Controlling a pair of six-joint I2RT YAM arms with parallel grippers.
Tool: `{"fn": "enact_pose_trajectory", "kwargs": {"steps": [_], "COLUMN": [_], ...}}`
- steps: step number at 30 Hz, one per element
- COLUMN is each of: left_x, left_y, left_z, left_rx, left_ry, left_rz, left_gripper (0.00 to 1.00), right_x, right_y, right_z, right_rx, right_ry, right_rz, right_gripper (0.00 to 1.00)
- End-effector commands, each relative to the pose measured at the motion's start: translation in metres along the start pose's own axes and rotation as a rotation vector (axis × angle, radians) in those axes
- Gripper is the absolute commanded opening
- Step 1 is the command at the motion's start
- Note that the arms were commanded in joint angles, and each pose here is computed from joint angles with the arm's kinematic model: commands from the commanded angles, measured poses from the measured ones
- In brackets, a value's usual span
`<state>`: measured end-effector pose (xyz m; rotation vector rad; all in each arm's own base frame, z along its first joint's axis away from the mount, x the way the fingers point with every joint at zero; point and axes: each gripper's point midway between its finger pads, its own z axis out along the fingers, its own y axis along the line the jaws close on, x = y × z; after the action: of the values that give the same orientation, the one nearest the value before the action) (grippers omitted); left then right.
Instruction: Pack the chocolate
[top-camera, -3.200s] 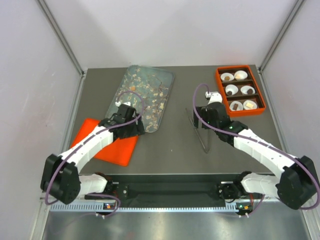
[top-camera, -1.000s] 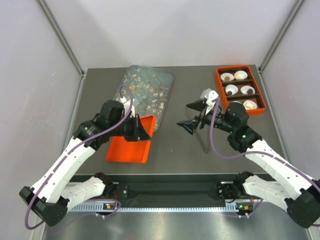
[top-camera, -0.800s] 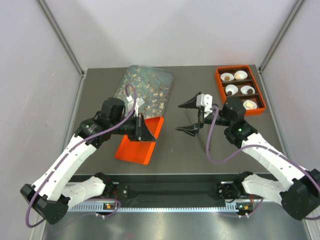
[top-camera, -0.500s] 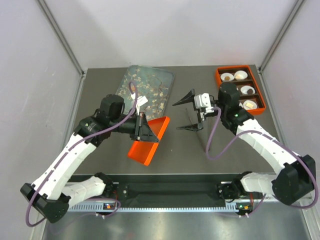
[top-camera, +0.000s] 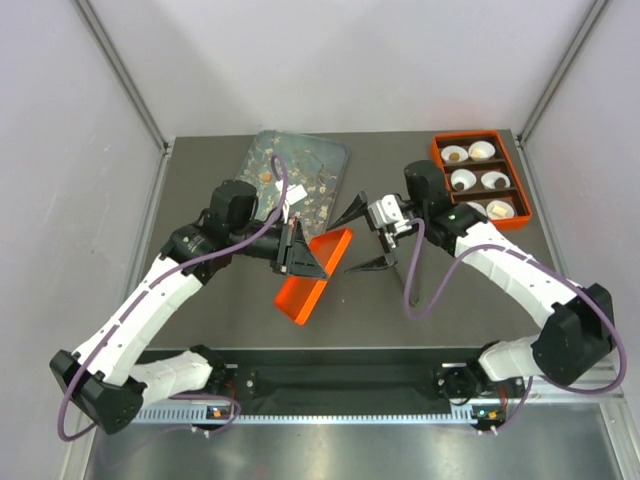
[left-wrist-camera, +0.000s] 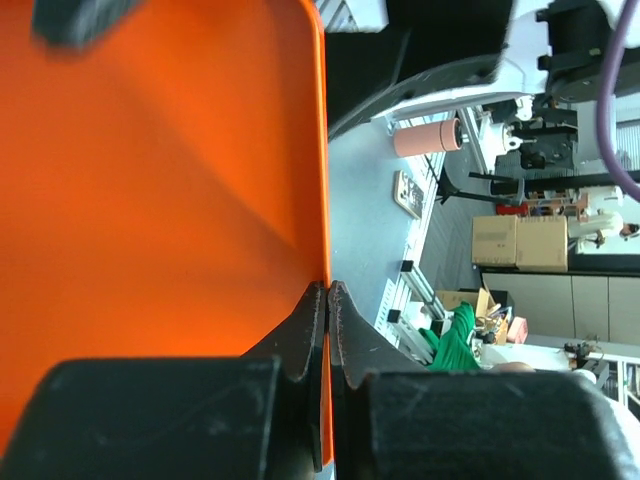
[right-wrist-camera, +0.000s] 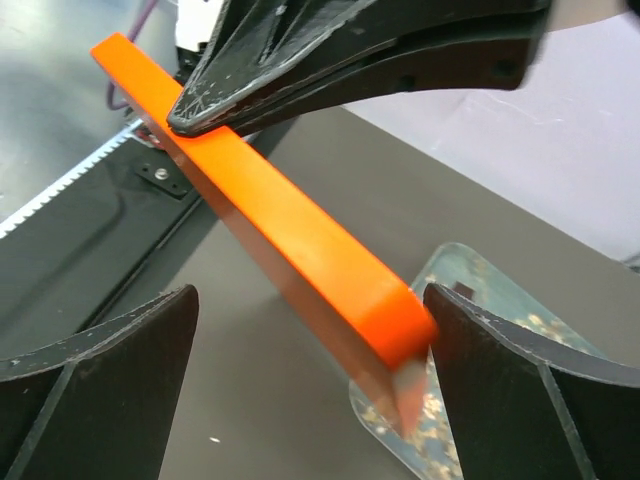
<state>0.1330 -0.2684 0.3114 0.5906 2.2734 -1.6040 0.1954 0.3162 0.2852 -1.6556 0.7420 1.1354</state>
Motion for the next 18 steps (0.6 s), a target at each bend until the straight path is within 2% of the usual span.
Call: {"fn": "enact_pose_trajectory", "kwargs": {"steps": [1, 4, 6, 7, 8, 10, 11, 12, 14, 15, 16, 17, 18], "left_x": [-0.020, -0.026, -0.034, -0.038, -0.039, -0.059, -0.064, -0.073, -0.086, -0.096, -0.108, -0.118, -0.126], "left_y": [-0.032, -0.028, -0.018, -0.015, -0.009, -0.005, -0.004, -0.008, -0.008, -0.012, -0.007, -0.013, -0.012], "left_z": [-0.004, -0.002, -0.001, -0.002, -0.002, -0.007, -0.006, -0.008, -0.012, -0.017, -0.023, -0.029, -0.037], "left_rx": [0.111, 0.092, 0.026, -0.001, -0.038, -0.121, -0.134, -0.138, -0.176, -0.194, -0.250, -0.265, -0.299], "left_ry": [-0.048, -0.059, -0.091, -0.106, -0.098, -0.163, -0.168, -0.201, -0.255, -0.294, -0.347, -0.384, -0.415], "left_rz": [0.168, 0.175, 0.177, 0.183, 0.161, 0.170, 0.167, 0.179, 0.184, 0.199, 0.202, 0.238, 0.249], "left_gripper": [0.00, 0.00, 0.00, 0.00, 0.00, 0.00, 0.00, 0.00, 0.01, 0.05, 0.10, 0.22, 0.29], "right_x": [-0.019, -0.021, -0.025, -0.026, -0.027, -0.027, -0.026, -0.027, -0.029, -0.029, -0.029, -0.030, -0.035], "right_y": [0.006, 0.009, 0.011, 0.012, 0.011, 0.009, 0.007, 0.005, 0.006, 0.006, 0.007, 0.002, -0.003], "right_z": [0.012, 0.014, 0.012, 0.012, 0.011, 0.009, 0.008, 0.007, 0.007, 0.007, 0.007, 0.006, 0.006], "right_rx": [-0.077, -0.094, -0.092, -0.091, -0.079, -0.066, -0.054, -0.048, -0.045, -0.044, -0.042, -0.020, 0.002], "right_ry": [-0.062, -0.072, -0.072, -0.071, -0.061, -0.051, -0.040, -0.037, -0.035, -0.036, -0.034, -0.023, -0.026], "right_rz": [-0.067, -0.046, -0.046, -0.040, -0.048, -0.053, -0.055, -0.055, -0.009, 0.000, 0.017, 0.028, 0.080], "right_gripper": [0.93, 0.77, 0.58, 0.41, 0.33, 0.19, 0.04, 0.00, 0.00, 0.00, 0.00, 0.00, 0.00]}}
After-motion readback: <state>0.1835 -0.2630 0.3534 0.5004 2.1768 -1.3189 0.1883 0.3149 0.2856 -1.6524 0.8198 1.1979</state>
